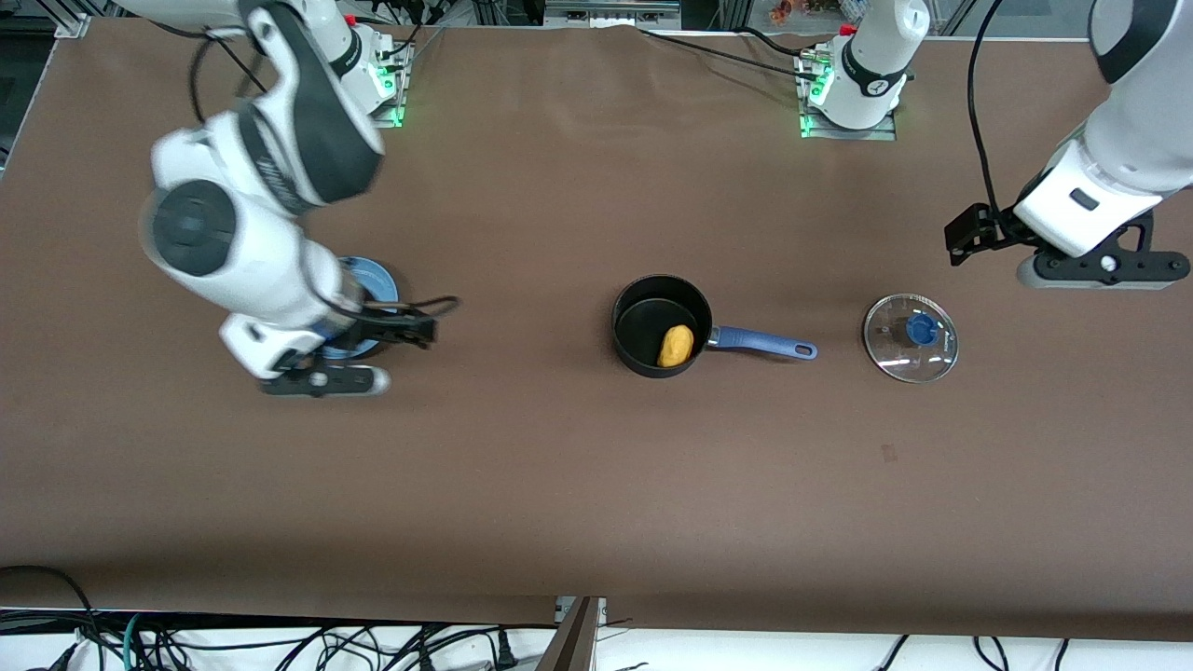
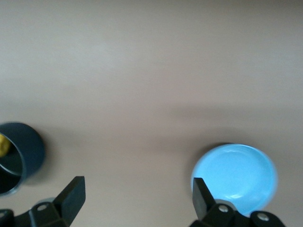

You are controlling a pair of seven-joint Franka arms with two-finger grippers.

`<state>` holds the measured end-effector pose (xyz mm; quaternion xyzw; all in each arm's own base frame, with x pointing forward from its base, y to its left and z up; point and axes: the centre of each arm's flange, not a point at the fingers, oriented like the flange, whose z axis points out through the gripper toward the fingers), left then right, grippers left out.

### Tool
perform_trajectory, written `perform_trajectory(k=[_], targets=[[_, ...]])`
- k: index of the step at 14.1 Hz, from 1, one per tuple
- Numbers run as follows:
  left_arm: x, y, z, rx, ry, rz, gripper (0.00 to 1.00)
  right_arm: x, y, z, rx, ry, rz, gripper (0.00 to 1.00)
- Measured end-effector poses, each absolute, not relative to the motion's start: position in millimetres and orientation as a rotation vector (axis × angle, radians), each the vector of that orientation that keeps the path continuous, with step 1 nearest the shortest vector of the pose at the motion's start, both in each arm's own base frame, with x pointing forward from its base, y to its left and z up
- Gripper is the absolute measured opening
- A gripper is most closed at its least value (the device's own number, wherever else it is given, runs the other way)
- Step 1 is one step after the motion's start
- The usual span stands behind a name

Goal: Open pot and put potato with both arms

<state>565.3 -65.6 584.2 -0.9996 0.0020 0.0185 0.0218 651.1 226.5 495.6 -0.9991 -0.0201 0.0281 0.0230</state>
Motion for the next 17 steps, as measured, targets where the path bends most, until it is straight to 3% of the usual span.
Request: perform_trajectory(k=[7,17], targets=[[560.6,-40.3,585.9,-3.179,-0.128,0.050,1.00,629.3,98.3,579.1,-3.118,-0.175,0.057,1.00],[575.9,-13.8,599.1,-3.154,-0.192,-0.036,1.00,571.6,59.2,630.3,-3.161,-0.193,0.083,1.00]])
